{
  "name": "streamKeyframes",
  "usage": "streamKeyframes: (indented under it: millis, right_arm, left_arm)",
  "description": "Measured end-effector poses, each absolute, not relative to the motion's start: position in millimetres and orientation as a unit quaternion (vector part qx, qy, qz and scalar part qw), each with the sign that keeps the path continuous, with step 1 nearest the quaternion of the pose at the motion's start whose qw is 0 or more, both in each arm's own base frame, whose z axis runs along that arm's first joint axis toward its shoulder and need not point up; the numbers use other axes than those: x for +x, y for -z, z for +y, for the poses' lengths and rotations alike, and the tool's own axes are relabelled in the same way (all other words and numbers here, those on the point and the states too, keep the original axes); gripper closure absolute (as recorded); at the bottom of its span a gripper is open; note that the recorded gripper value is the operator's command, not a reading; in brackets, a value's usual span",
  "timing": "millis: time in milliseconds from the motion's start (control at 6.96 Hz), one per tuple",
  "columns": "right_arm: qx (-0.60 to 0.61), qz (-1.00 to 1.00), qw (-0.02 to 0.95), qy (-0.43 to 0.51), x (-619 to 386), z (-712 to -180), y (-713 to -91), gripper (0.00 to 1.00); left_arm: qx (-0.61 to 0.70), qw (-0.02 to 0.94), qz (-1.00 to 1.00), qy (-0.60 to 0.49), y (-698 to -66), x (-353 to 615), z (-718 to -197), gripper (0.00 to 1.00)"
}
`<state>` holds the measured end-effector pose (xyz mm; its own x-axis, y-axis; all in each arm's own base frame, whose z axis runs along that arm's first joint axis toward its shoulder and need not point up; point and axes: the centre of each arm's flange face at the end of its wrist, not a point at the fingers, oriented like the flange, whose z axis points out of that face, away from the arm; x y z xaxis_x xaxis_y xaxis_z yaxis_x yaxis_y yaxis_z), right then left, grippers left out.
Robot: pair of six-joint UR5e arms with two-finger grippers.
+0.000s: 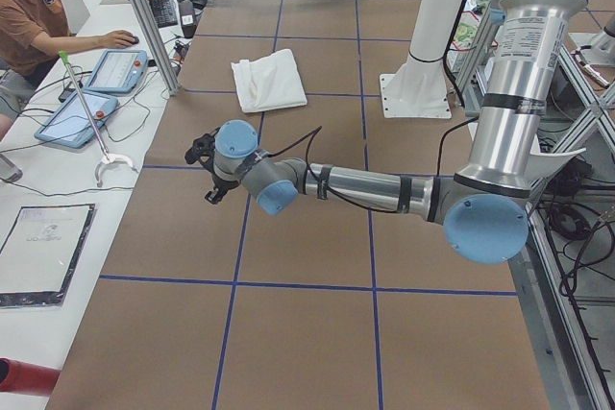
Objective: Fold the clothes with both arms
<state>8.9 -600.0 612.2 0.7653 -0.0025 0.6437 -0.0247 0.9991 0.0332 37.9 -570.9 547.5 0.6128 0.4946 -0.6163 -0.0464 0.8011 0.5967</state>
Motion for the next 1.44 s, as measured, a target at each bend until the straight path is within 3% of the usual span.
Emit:
streamKeyframes:
  millis: [144, 431, 575, 1436]
  right_arm:
    - [0.012, -0.347, 0.938, -0.007, 22, -579, -627, 0.00]
    - [0.016, -0.350, 0.937, -0.010, 44, -546, -637, 0.00]
    - [0.021, -0.348, 0.937, 0.002, 51, -534, -639, 0.00]
    - [0.008, -0.318, 0.946, 0.056, 41, -492, -645, 0.00]
  left_arm:
    - [0.277, 0.860, 0.392, -0.172, -574, 4, -563, 0.26]
    - [0.276, 0.873, 0.362, -0.176, -605, -36, -545, 0.14]
    - [0.271, 0.881, 0.349, -0.167, -609, -46, -537, 0.01]
    - [0.227, 0.899, 0.365, -0.083, -631, -53, -471, 0.01]
